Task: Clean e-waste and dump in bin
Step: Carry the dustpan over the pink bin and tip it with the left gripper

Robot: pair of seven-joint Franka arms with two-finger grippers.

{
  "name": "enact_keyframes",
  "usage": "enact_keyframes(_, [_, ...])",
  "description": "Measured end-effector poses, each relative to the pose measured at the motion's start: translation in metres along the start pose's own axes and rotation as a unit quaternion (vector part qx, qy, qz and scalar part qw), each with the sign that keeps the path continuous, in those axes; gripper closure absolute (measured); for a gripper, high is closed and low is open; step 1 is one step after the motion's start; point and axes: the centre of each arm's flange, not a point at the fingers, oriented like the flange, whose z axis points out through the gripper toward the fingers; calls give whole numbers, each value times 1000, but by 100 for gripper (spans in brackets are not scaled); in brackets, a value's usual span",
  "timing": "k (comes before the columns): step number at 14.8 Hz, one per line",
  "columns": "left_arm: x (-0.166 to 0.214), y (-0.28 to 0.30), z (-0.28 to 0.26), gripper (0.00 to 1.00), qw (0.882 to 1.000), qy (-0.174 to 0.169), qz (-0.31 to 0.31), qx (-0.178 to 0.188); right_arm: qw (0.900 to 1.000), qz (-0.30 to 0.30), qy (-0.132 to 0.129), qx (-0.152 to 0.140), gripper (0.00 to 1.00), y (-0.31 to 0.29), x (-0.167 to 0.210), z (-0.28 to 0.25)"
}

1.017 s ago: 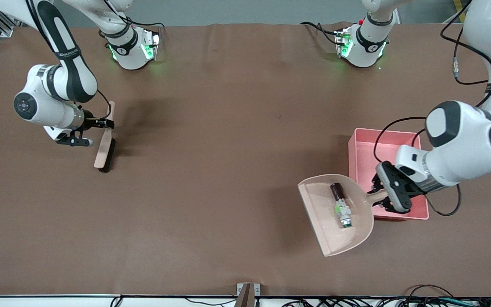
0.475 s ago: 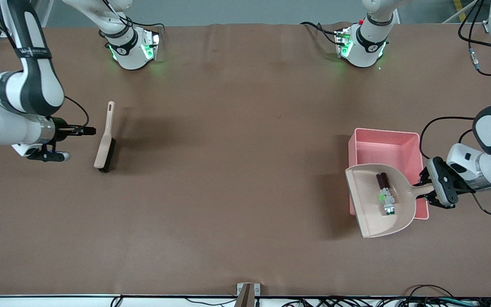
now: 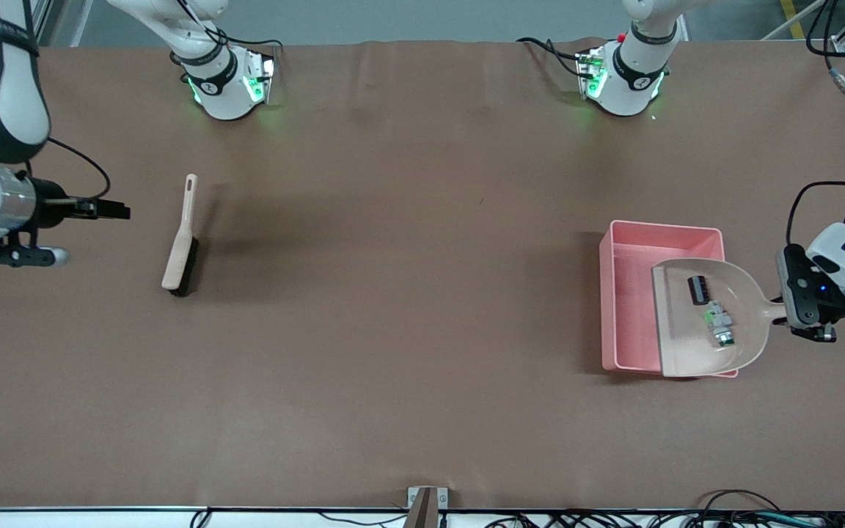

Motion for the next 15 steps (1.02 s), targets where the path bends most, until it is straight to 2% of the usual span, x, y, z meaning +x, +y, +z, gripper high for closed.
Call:
enact_keyframes(2, [8, 1, -3, 67, 999, -40, 11, -4, 1000, -8, 22, -3, 0, -9, -10, -40])
enact_keyframes(5, [23, 3, 8, 67, 996, -90, 7, -16, 997, -24, 74, -9, 0, -28, -25, -103])
enact_keyframes(7, [31, 5, 16, 67, 995, -100, 2, -22, 993, -32, 114, -10, 0, -30, -36, -140])
enact_keyframes(10, [38, 5, 19, 67, 992, -126, 7, -23, 986, -50, 155, -14, 0, -26, -43, -170])
enact_keyframes(12, [52, 6, 12, 67, 987, -158, 5, -24, 985, -51, 166, -14, 0, -25, -40, -174])
enact_keyframes(15, [79, 8, -6, 67, 983, -182, 2, -17, 988, -52, 145, -13, 0, -27, -38, -166])
